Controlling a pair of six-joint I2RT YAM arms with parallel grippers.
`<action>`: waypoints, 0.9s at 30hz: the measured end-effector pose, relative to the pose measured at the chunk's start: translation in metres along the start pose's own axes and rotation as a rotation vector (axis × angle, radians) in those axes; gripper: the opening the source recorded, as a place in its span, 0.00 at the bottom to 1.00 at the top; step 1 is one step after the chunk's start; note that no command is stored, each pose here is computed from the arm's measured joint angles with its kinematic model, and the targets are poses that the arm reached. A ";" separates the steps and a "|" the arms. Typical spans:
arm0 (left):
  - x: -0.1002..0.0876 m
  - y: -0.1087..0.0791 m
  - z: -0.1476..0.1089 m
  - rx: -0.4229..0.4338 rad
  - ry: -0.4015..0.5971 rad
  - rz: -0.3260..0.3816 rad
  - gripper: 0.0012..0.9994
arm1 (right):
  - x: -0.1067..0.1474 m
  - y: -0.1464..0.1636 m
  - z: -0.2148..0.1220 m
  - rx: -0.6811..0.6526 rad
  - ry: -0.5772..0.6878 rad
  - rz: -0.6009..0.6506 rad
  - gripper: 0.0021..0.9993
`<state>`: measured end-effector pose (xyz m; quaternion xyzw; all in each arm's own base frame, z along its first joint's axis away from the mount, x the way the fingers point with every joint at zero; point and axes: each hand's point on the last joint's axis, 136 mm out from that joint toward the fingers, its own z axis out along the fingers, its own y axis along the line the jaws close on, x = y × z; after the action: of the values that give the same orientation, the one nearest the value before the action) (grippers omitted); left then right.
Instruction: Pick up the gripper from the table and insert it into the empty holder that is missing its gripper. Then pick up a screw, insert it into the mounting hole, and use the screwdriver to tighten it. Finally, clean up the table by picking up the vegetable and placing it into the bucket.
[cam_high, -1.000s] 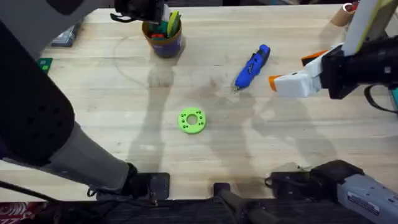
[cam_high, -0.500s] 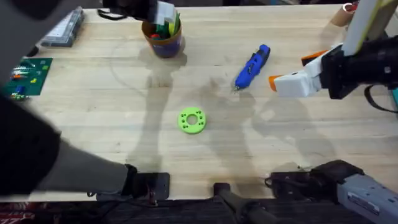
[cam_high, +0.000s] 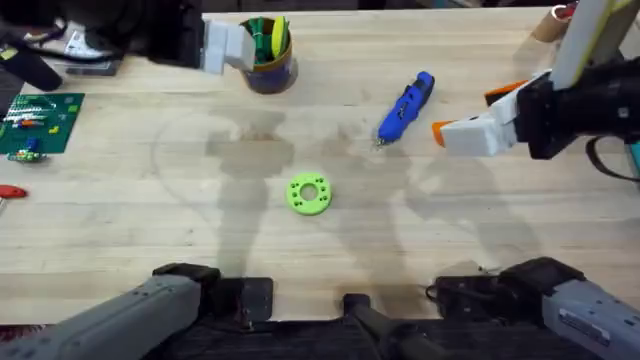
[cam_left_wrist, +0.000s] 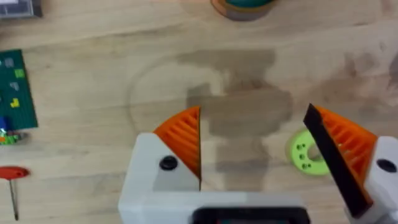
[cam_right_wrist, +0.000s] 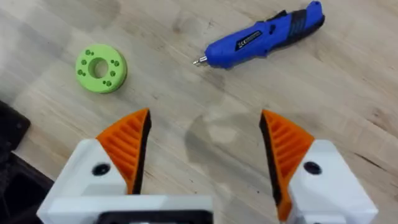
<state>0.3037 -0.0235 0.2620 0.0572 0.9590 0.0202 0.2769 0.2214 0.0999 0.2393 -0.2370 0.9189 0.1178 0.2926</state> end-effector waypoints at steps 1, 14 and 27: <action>0.005 -0.002 -0.003 0.003 0.003 -0.004 0.99 | 0.000 0.000 0.000 0.000 0.000 0.000 0.97; 0.065 -0.029 0.002 0.071 0.058 0.011 0.99 | 0.000 0.000 0.000 0.000 0.000 0.000 0.97; 0.065 -0.029 0.002 0.071 0.058 0.011 0.99 | 0.000 0.000 0.000 0.000 0.000 0.000 0.97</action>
<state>0.2476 -0.0442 0.2242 0.0717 0.9664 -0.0108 0.2467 0.2214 0.1000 0.2393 -0.2370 0.9189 0.1178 0.2926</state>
